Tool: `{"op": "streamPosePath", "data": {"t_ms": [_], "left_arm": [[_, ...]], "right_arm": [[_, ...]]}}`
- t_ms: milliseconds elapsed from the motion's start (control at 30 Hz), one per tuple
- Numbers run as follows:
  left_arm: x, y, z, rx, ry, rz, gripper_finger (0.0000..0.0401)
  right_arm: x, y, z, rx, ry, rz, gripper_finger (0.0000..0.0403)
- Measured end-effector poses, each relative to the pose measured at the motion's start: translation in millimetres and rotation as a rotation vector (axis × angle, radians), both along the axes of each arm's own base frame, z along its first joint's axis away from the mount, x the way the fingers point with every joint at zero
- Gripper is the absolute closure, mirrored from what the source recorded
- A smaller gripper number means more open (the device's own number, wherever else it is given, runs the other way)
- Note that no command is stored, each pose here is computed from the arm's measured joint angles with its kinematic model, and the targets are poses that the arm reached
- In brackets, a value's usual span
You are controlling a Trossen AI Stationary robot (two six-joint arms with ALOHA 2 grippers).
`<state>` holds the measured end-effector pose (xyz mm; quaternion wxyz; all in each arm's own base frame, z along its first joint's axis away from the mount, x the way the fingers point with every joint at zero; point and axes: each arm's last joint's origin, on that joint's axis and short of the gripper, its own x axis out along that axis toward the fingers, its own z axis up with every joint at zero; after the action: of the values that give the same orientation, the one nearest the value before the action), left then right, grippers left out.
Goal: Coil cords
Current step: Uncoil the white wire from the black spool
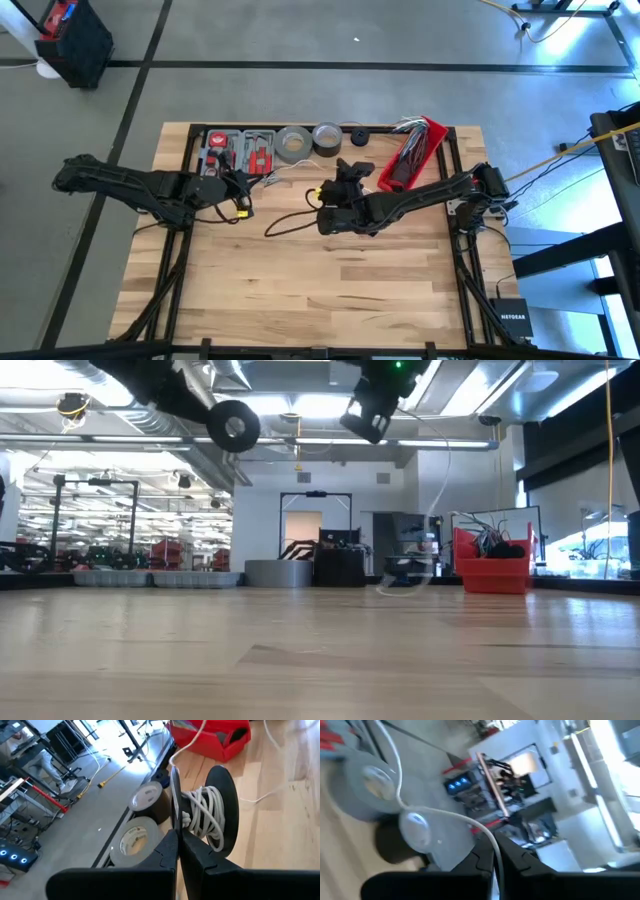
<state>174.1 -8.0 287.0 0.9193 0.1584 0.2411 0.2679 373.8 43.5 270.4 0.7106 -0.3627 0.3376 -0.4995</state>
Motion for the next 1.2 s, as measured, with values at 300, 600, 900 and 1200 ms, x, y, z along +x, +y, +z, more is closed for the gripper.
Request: {"op": "streamPosePath", "data": {"t_ms": [300, 600, 900, 1200], "left_arm": [[-2, 0, -4, -0.011, 0.036, 0.006, 0.04], [-2, 0, -4, -0.004, 0.04, 0.002, 0.04], [-2, 0, -3, -0.008, 0.034, 0.004, 0.04], [-1, 0, -2, -0.008, 0.023, 0.001, 0.04]], "right_arm": [[4, 7, -9, 0.371, 0.046, 0.254, 0.0306], [8, 19, -17, 0.763, 0.12, 0.534, 0.0232], [23, 26, -5, 0.769, 0.067, 0.806, 0.0228], [49, -13, -14, 0.603, -0.082, 0.674, 0.0228]]}}
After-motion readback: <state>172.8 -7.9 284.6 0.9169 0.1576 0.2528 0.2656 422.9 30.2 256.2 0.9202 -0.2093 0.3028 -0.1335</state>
